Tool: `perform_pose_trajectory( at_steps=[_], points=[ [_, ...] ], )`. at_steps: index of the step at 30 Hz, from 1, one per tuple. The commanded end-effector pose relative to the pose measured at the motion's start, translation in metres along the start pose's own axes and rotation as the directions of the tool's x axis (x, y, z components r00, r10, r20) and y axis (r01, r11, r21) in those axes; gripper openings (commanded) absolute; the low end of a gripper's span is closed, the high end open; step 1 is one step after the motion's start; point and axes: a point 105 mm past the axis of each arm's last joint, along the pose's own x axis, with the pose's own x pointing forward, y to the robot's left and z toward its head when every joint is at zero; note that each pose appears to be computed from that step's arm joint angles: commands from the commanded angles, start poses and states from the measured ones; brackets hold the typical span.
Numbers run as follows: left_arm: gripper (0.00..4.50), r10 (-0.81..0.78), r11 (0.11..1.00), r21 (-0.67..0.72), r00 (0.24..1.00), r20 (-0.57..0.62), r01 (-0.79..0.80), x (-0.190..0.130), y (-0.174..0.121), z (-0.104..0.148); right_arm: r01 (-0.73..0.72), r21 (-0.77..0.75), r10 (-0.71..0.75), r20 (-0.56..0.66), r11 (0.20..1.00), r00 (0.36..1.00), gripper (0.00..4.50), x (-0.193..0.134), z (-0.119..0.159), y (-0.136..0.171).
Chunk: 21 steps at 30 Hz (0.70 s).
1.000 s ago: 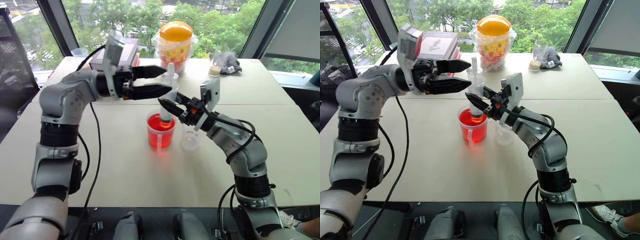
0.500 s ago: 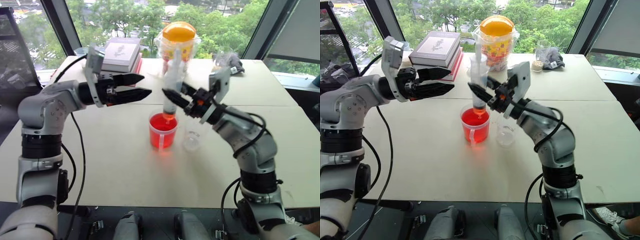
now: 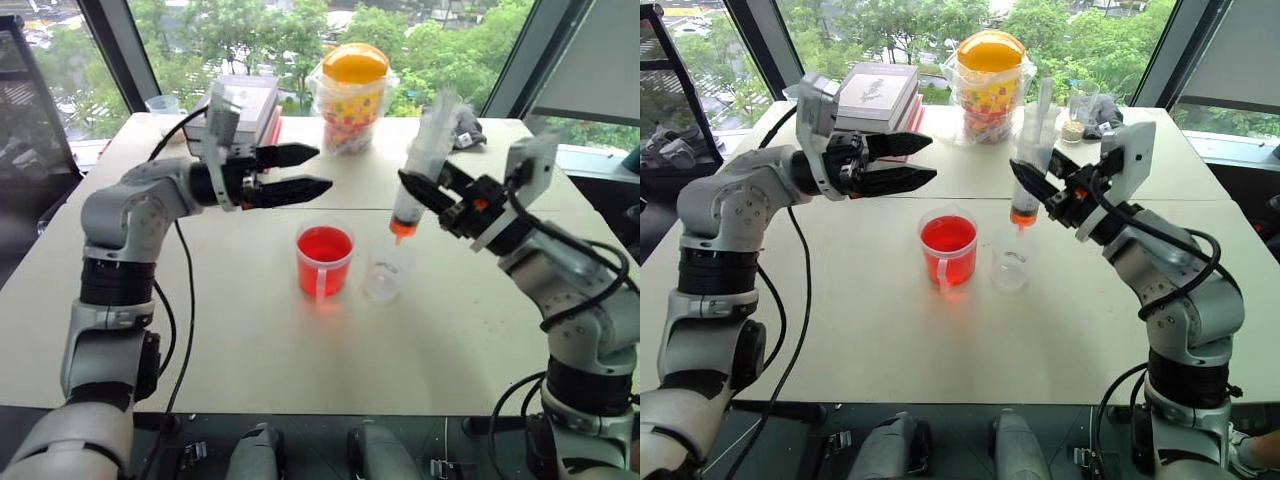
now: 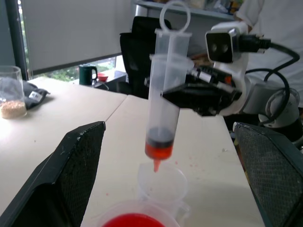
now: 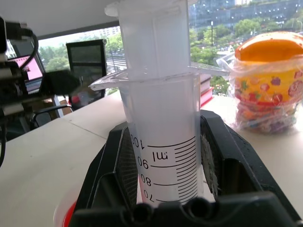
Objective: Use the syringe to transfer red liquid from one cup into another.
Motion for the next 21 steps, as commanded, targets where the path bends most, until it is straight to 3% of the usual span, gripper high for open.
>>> perform_pose_trajectory(
  at_steps=[1, 11, 21],
  points=[
    [4.46, -0.048, 0.996, 0.082, 0.998, 0.028, 0.046, 0.015, -0.002, 0.017, 0.005, -0.048, -0.002, 0.055, 0.999, 0.998, 1.44, -0.002, 0.011, 0.004],
    [4.46, -0.048, 0.985, 0.166, 0.997, 0.063, 0.037, 0.068, 0.021, 0.04, -0.006, -0.031, 0.008, 0.056, 0.999, 0.998, 1.44, -0.001, 0.004, 0.013],
    [4.46, -0.071, 0.978, 0.194, 0.996, -0.054, 0.08, 0.093, 0.034, 0.015, -0.021, -0.039, 0.024, 0.067, 0.999, 0.997, 1.44, 0.0, 0.009, 0.022]
  ],
)
